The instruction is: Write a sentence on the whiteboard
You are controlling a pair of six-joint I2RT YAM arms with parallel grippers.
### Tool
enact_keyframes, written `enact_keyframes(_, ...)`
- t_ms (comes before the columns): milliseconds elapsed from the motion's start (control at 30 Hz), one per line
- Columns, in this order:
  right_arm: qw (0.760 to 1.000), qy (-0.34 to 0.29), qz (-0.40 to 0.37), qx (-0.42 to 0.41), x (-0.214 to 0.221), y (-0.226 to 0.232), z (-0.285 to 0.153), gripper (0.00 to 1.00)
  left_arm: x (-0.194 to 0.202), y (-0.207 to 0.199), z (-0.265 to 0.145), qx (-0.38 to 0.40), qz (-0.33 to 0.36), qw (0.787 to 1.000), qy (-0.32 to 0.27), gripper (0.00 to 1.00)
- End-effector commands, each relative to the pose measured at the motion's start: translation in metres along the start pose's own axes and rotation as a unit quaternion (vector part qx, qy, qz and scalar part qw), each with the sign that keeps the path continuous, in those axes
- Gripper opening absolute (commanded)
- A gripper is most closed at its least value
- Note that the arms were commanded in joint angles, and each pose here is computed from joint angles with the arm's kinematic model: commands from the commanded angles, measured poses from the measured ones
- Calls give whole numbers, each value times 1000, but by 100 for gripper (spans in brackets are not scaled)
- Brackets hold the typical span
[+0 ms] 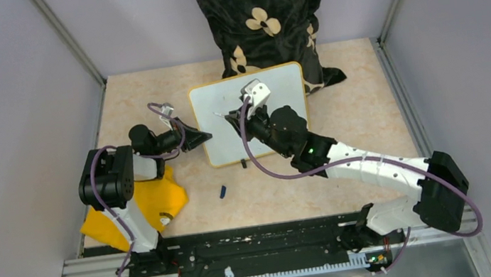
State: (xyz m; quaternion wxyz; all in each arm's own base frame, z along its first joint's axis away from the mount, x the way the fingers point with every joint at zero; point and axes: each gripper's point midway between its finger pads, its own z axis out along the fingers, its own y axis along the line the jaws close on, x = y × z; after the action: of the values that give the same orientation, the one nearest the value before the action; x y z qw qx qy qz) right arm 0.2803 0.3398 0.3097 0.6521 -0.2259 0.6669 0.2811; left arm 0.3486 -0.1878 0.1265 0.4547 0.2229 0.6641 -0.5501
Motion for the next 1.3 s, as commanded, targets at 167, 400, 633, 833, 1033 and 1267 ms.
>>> enact_keyframes(167, 997, -35, 5, 67, -21, -18, 7, 0, 1, 2, 3, 0, 24, 1000, 3, 7)
enact_keyframes(400, 991, -33, -49, 120, -14, -21, 5, 0, -1, 1, 3, 1, 23, 1000, 1, 7)
enact_keyframes(633, 990, -30, -59, 123, -4, -11, 13, 0, -1, 1, 4, 1, 23, 1000, -1, 6)
enact_keyframes(833, 989, -30, -55, 131, 0, -7, 24, 0, 0, 2, 4, 0, 23, 1000, 0, 5)
enact_keyframes(1033, 988, -39, -45, 141, -3, -5, 35, 0, 0, 2, 4, 1, 24, 1000, 0, 4)
enact_keyframes(1267, 988, -35, -44, 144, -2, -1, 50, 0, 0, 2, 4, 1, 24, 1000, 0, 2)
